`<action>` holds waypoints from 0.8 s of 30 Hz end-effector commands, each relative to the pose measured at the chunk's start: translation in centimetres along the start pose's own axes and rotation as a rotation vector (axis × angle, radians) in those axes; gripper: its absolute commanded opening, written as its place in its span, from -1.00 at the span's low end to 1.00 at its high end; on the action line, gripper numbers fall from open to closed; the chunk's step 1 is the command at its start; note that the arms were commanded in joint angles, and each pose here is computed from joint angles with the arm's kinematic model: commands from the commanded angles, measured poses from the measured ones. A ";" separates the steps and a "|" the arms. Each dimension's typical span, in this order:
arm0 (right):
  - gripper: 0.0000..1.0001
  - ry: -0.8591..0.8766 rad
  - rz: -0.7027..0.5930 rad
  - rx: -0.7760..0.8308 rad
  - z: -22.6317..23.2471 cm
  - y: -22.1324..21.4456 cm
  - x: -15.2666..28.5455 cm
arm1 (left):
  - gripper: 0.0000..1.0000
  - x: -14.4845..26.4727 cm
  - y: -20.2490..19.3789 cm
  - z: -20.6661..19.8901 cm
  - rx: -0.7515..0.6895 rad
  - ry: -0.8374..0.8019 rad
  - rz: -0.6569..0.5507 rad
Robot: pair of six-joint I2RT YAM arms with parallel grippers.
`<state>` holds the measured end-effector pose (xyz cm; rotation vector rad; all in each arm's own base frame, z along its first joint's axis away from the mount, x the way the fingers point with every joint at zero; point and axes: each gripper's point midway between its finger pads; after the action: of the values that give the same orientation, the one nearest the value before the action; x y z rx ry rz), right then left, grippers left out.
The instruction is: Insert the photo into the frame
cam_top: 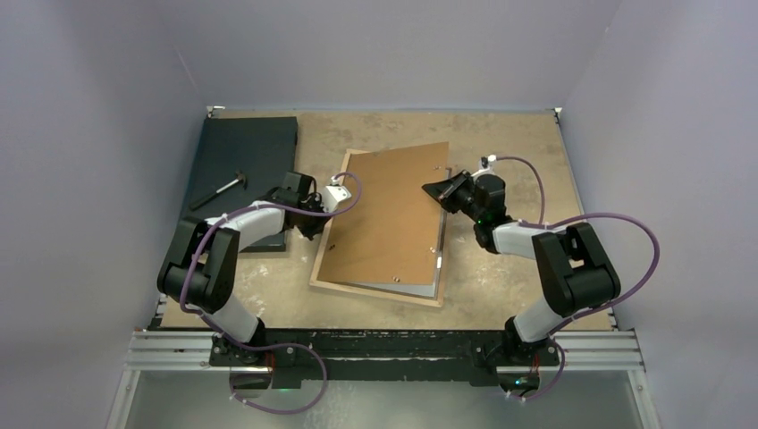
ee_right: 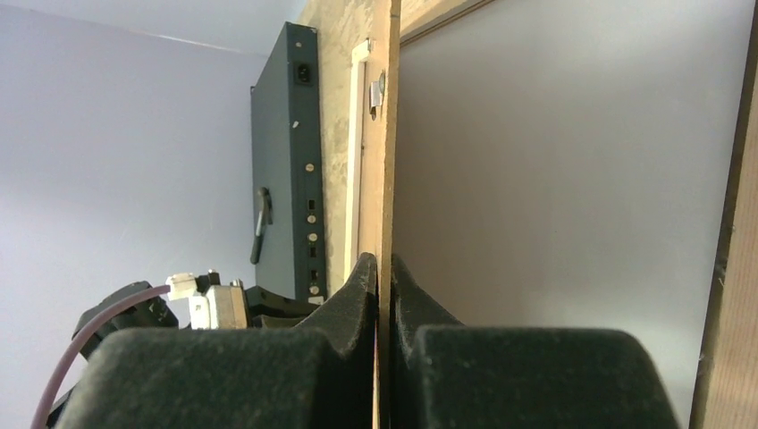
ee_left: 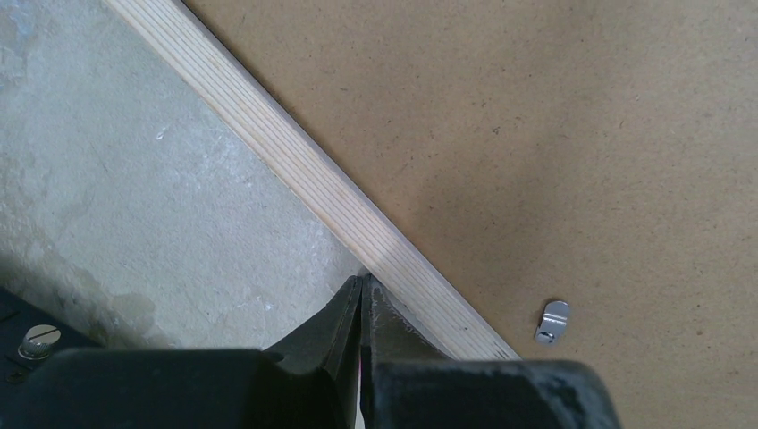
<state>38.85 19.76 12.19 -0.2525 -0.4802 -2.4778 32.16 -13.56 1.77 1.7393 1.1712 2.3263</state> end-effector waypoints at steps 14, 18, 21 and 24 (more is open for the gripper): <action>-0.02 -0.276 -0.037 0.338 -2.7 0.8 -1.3 | -1.00 0.1 -0.3 -2.7 0.019 -0.089 -0.017; 0.31 -0.406 -0.045 0.419 -3.6 1.7 -0.5 | -1.00 0.0 -0.4 -2.6 0.021 -0.084 -0.011; 0.56 -0.479 -0.023 0.478 -3.8 1.6 -0.6 | -1.00 0.0 -0.2 -2.6 0.032 -0.085 -0.016; 0.93 -0.536 -0.016 0.536 -3.7 1.6 -0.6 | -1.00 0.0 0.0 -2.5 0.038 -0.084 -0.018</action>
<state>39.64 18.27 8.20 -0.6224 -1.1387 -2.2594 31.59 -13.96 1.77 1.7472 1.1963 2.2937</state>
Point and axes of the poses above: each gripper's point midway between its finger pads, its own x axis back along the fingers, its own z axis along the line the jaws close on, y = z × x, and after that the axes turned 5 degrees about -x, right-handed
